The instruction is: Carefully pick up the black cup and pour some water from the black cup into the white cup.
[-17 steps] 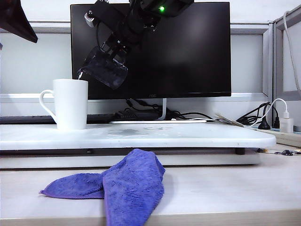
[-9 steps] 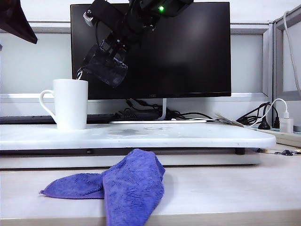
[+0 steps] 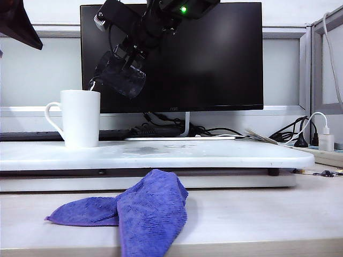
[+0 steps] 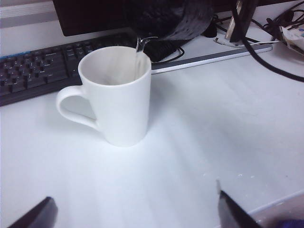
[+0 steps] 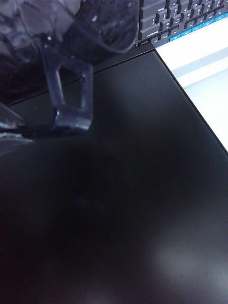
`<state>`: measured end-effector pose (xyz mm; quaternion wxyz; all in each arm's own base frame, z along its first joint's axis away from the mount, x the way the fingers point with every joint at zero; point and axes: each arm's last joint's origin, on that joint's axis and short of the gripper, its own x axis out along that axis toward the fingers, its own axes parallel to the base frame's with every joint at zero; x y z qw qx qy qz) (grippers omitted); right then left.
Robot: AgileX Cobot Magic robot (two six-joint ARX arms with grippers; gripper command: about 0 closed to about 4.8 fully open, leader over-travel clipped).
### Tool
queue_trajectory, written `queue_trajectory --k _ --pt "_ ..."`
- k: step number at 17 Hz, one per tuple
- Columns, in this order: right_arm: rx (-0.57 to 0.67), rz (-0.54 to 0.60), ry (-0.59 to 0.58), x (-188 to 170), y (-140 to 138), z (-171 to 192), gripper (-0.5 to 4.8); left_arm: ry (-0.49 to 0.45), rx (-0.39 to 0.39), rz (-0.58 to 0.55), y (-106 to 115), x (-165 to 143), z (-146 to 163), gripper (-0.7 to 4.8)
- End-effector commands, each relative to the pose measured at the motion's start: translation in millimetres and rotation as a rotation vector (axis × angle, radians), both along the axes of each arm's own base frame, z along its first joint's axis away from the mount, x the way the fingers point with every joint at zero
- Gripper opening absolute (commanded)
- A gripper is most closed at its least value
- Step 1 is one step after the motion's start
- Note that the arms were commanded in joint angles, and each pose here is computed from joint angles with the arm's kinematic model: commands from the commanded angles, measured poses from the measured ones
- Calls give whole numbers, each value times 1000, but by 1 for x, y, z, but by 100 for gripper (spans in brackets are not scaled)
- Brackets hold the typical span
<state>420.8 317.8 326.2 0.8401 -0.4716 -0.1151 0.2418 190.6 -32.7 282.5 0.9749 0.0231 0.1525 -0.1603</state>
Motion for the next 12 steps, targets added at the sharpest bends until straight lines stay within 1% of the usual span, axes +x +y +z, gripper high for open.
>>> queue_trajectory --k 1,3,5,6,8,11,12 --pt "47 4 -69 -3 0 15 -5 -10 0 0 0 0 2 479" --pt "58 5 -62 -3 0 15 -5 -10 0 0 0 0 2 479" --pt "101 7 -36 -3 0 15 -6 -10 0 0 0 0 1 479" --pt "150 12 -6 -3 0 15 -6 -10 -1 0 0 0 1 479" --pt "259 16 51 -4 0 16 -5 -10 -1 0 0 0 1 479" --pt "488 28 136 -4 -1 21 -6 -10 -1 0 0 0 1 479" --pt "592 36 176 -4 -2 25 -5 -10 -1 0 0 0 2 479"
